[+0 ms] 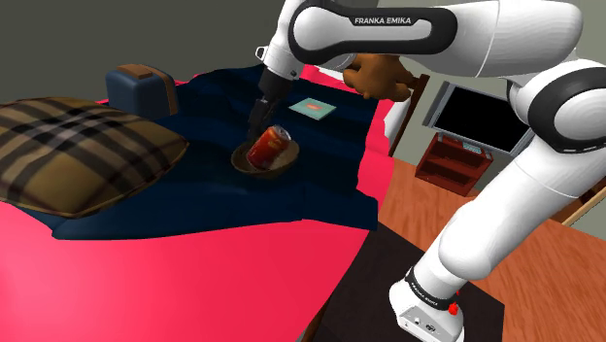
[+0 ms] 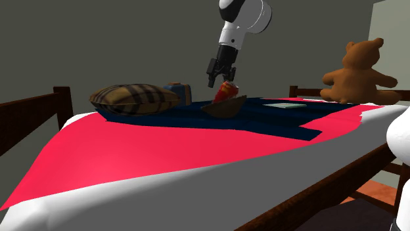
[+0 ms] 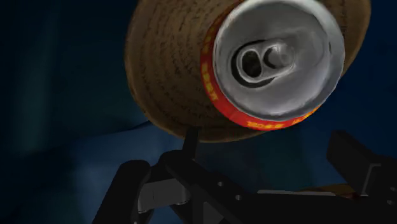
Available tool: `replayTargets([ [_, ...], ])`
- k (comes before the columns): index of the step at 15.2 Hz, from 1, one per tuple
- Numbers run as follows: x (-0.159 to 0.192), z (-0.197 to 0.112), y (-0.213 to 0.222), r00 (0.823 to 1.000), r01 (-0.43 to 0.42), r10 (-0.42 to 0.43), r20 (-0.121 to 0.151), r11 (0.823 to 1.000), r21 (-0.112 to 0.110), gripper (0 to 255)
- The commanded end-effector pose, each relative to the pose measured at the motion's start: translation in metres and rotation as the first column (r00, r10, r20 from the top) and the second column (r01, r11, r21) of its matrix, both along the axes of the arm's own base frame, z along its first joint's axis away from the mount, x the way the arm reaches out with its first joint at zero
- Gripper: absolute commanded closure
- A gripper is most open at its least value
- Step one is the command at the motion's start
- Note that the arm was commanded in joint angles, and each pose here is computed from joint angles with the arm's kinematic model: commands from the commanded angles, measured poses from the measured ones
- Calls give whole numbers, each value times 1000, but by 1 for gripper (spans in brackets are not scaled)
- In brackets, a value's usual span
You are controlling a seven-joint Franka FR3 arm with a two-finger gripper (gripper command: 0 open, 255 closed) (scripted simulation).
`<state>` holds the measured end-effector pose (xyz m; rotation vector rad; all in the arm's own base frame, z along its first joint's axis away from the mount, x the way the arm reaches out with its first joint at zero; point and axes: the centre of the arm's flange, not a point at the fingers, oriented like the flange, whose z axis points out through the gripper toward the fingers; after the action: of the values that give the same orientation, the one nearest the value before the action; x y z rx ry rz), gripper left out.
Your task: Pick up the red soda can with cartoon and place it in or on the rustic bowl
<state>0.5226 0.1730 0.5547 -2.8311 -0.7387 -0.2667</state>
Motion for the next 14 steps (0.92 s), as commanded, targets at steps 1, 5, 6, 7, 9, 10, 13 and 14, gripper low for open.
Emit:
replayTargets([
  [1,0,0,0,1000,0,0,-1,1000,0,0],
  [5,-5,37,-9,1000,0,0,-1,1000,0,0],
  [6,-6,47,-12,1000,0,0,-1,1000,0,0],
  [7,-6,47,-12,1000,0,0,-1,1000,0,0],
  [9,-6,47,-12,1000,0,0,-1,1000,0,0],
  [10,-6,47,-12,1000,0,0,-1,1000,0,0],
  [13,-6,47,-12,1000,0,0,-1,1000,0,0],
  [14,-6,47,-12,1000,0,0,-1,1000,0,0],
])
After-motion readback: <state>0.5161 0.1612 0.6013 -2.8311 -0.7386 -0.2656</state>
